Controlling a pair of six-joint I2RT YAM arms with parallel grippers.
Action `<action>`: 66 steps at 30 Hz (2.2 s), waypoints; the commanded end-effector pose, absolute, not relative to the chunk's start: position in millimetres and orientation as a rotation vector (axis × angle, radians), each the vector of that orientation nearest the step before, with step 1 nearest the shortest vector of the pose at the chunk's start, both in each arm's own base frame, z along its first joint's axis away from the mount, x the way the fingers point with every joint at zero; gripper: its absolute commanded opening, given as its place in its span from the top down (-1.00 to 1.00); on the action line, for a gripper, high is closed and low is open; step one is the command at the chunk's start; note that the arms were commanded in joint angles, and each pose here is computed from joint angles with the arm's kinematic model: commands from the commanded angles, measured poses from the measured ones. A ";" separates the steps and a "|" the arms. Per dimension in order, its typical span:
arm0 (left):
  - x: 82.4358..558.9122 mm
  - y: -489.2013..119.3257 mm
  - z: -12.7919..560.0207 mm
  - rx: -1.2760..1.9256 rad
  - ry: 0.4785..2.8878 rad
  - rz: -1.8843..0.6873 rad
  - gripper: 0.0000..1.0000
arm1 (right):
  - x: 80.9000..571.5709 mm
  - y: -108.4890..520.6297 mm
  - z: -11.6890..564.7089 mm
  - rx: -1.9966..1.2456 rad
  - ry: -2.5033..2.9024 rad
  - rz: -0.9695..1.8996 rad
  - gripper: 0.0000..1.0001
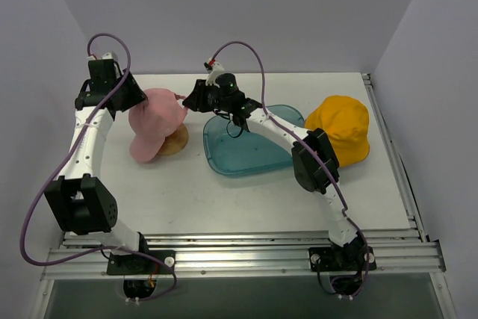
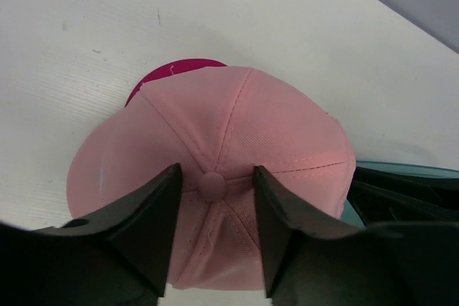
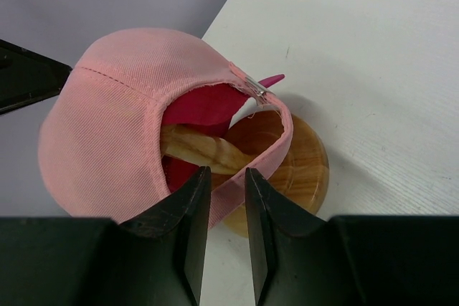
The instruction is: Stack the hats
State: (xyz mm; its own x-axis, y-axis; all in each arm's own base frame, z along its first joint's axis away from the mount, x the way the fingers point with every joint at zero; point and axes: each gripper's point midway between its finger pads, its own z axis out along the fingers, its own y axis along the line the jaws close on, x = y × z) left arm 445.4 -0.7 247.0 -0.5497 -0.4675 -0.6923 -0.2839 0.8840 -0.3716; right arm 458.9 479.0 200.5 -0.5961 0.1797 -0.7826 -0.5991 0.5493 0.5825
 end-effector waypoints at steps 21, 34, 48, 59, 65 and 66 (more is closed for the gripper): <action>425.5 -5.2 276.0 -0.498 2.146 -0.286 0.95 | 462.3 477.5 245.7 -0.324 1.798 1.162 1.00; 408.4 -23.1 293.4 -0.363 2.104 -0.368 0.95 | 446.4 464.7 257.6 -0.326 1.777 1.164 0.47; 404.6 -24.1 340.9 -0.337 2.039 -0.382 0.95 | 442.2 443.8 253.6 -0.327 1.779 1.131 0.35; 396.3 -35.7 360.1 -0.333 2.037 -0.468 0.95 | 444.1 441.9 245.1 -0.316 1.789 1.147 0.33; 387.4 -37.6 373.1 -0.319 2.016 -0.485 0.95 | 442.9 441.5 251.0 -0.299 1.780 1.164 0.33; 385.9 -38.2 375.7 -0.320 2.012 -0.493 0.95 | 442.6 442.2 251.9 -0.291 1.781 1.169 0.33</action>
State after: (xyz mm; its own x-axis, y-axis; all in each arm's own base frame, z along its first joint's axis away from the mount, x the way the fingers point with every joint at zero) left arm 397.0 -29.5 327.7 -0.5410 -0.4170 -0.7304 -0.0999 0.8942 -0.4365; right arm 444.8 443.9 204.3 -0.5797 0.2133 -0.7864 -0.5832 0.5654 0.5833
